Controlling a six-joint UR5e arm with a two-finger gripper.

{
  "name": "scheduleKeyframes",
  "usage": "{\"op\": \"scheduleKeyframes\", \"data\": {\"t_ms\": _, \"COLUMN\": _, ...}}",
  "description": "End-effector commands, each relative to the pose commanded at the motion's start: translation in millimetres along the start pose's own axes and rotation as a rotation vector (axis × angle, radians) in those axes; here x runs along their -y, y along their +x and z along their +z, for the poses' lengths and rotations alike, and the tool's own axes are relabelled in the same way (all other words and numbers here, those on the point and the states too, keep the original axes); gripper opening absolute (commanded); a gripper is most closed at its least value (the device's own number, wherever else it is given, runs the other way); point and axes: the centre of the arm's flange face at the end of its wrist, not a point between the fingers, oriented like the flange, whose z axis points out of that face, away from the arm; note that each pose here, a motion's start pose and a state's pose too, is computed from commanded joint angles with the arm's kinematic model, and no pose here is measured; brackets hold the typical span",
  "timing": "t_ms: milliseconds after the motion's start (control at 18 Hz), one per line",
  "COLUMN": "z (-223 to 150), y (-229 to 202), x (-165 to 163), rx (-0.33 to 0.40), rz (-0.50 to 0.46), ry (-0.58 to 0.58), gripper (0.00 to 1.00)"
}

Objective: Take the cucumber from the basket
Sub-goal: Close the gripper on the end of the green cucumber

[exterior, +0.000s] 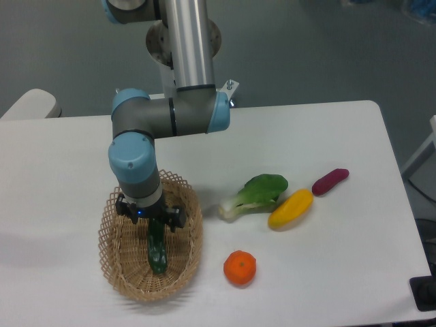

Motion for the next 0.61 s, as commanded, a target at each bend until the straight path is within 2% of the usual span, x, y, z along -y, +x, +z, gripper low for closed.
{"op": "scheduleKeyframes", "data": {"t_ms": 278, "z": 7.1, "y": 4.1, "x": 0.2, "rx": -0.005, "rz": 0.002, "ry": -0.011, "gripper": 1.0}}
{"op": "scheduleKeyframes", "data": {"t_ms": 389, "z": 5.6, "y": 4.0, "x": 0.8, "rx": -0.005, "rz": 0.002, "ry": -0.008, "gripper": 0.96}}
{"op": "scheduleKeyframes", "data": {"t_ms": 611, "z": 4.2, "y": 3.9, "x": 1.1, "rx": -0.004, "rz": 0.003, "ry": -0.006, "gripper": 0.65}}
